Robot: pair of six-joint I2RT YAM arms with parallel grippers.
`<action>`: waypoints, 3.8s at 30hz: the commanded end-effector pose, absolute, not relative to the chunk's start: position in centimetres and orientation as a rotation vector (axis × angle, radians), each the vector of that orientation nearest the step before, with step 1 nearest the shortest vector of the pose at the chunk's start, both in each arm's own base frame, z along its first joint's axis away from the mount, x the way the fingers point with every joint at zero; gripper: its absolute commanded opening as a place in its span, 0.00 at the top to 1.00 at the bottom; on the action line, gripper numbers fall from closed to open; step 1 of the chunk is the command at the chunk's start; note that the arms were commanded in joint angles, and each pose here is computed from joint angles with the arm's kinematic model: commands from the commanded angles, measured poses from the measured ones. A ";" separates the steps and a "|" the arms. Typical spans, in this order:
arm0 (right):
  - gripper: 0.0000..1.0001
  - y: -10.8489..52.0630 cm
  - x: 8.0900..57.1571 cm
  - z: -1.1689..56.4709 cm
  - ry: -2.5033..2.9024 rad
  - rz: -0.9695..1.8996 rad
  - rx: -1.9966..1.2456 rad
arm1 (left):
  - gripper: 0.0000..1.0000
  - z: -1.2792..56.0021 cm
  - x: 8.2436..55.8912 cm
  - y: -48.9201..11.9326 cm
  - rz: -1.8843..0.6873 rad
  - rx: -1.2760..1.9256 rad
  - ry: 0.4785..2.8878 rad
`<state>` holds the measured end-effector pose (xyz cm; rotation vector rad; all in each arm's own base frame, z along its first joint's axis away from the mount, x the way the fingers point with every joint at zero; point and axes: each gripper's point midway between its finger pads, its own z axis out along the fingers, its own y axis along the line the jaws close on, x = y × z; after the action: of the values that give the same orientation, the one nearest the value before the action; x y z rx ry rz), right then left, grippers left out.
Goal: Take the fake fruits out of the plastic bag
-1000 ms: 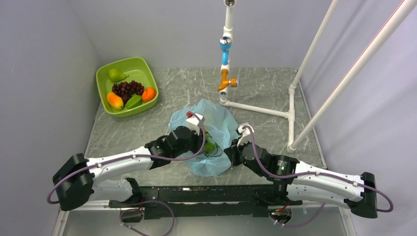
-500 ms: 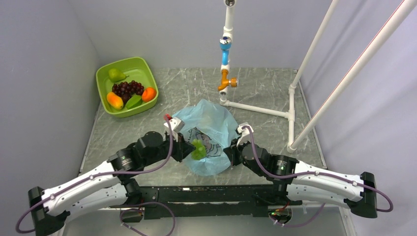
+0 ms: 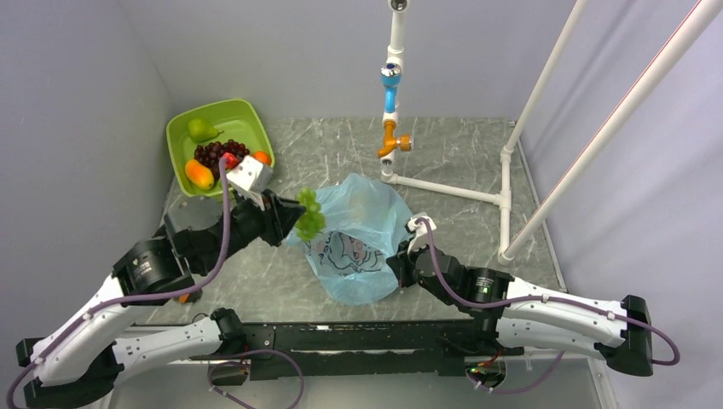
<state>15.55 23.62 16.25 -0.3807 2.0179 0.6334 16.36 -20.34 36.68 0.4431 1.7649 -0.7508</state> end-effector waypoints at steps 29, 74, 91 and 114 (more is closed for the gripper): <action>1.00 24.5 16.6 18.8 1.985 0.613 -0.354 | 0.91 30.2 46.0 4.2 0.069 -0.159 2.066; 1.00 24.9 17.6 19.0 1.954 0.545 -0.407 | 0.13 25.9 29.5 -9.0 -0.967 -0.054 2.015; 1.00 25.3 18.9 22.1 1.859 0.461 -0.499 | 0.15 25.2 15.1 -17.7 -1.331 0.176 1.690; 1.00 26.1 18.7 24.5 1.814 0.542 -0.486 | 0.47 20.0 17.8 -28.7 -1.184 0.349 1.900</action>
<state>18.61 26.23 22.56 -0.5312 1.8685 0.4887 16.72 -27.62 18.09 0.3814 2.0393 -1.1616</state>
